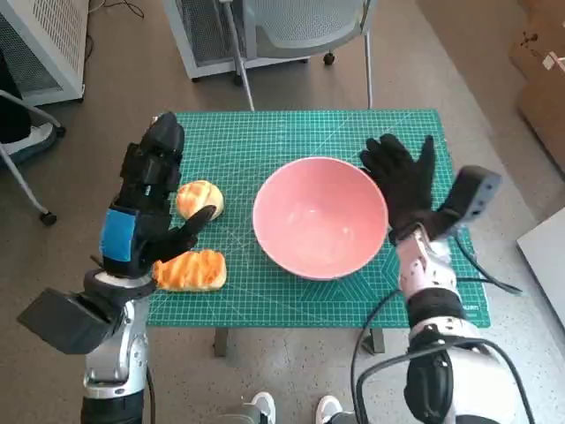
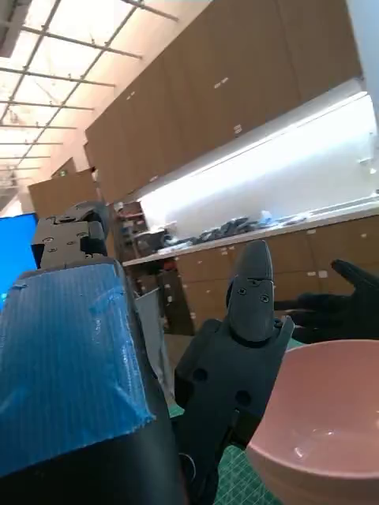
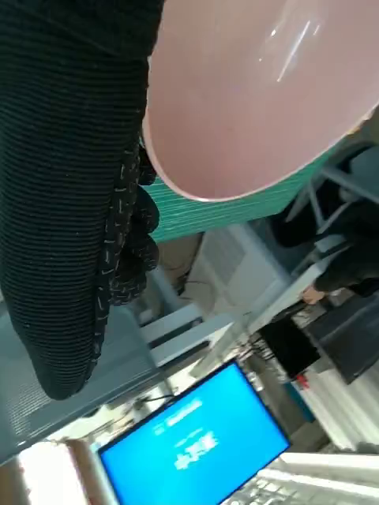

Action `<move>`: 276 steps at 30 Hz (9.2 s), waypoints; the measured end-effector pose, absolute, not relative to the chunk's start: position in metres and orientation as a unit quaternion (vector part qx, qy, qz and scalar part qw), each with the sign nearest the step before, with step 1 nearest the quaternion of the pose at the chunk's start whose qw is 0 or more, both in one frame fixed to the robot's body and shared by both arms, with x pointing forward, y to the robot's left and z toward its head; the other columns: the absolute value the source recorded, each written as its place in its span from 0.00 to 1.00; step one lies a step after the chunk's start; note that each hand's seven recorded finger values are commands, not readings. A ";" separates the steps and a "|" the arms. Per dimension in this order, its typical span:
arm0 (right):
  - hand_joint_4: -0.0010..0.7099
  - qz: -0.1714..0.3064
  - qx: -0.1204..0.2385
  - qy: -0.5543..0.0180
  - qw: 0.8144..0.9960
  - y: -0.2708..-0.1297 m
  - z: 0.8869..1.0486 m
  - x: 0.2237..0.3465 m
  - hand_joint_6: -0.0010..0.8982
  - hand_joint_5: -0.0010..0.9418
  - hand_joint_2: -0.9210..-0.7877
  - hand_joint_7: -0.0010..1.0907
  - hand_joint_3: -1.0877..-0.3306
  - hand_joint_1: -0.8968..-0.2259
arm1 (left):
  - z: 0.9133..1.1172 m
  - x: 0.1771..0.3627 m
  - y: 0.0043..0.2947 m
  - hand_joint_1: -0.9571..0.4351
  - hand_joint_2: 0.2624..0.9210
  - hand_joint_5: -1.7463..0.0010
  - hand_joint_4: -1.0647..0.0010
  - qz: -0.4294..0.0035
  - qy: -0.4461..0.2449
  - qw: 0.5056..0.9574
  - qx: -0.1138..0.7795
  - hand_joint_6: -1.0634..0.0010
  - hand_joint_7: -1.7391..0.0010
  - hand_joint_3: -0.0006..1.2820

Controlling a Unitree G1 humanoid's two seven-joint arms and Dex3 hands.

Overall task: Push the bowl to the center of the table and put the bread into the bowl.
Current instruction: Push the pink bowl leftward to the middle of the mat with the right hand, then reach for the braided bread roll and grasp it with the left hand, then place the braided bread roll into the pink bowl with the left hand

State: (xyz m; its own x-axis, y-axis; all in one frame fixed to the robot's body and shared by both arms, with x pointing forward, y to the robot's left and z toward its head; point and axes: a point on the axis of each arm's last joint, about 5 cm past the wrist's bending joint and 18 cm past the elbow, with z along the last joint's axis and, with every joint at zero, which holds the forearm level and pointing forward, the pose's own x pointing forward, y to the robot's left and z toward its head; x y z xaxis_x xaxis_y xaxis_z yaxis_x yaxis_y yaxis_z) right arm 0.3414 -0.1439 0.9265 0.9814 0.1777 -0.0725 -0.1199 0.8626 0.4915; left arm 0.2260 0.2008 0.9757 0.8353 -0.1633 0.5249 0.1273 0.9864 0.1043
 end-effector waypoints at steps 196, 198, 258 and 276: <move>0.49 0.284 0.119 -0.418 0.855 -0.190 1.015 0.339 0.50 0.00 0.00 0.00 0.50 0.39 | 0.932 0.268 0.234 0.67 0.94 0.96 0.33 -0.136 0.079 0.745 0.648 0.28 0.96 0.01; 0.49 0.285 0.118 -0.419 0.854 -0.190 1.015 0.339 0.50 0.00 0.00 0.00 0.50 0.39 | 0.932 0.271 0.235 0.68 0.97 0.82 0.31 -0.136 0.080 0.742 0.651 0.29 0.83 0.02; 0.50 0.290 0.122 -0.411 0.856 -0.191 1.011 0.339 0.50 0.00 0.00 0.00 0.51 0.38 | 1.091 0.223 0.206 0.69 0.97 0.38 0.24 -0.109 -0.229 0.777 0.577 0.29 0.43 0.00; 0.50 0.291 0.113 -0.420 0.852 -0.195 1.015 0.338 0.50 0.00 0.00 0.00 0.51 0.39 | 1.088 0.279 0.147 0.69 1.00 0.32 0.32 -0.186 -0.248 0.768 0.560 0.32 0.42 0.02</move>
State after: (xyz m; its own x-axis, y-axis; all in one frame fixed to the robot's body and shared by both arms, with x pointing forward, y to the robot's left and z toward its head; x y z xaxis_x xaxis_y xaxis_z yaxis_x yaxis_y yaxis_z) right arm 0.3375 -0.1955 1.0152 0.4781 0.4014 0.7812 -0.5918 0.8044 -0.0512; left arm 0.2795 0.1468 1.0882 0.8084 -0.5628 0.1726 0.0077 0.3032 0.9529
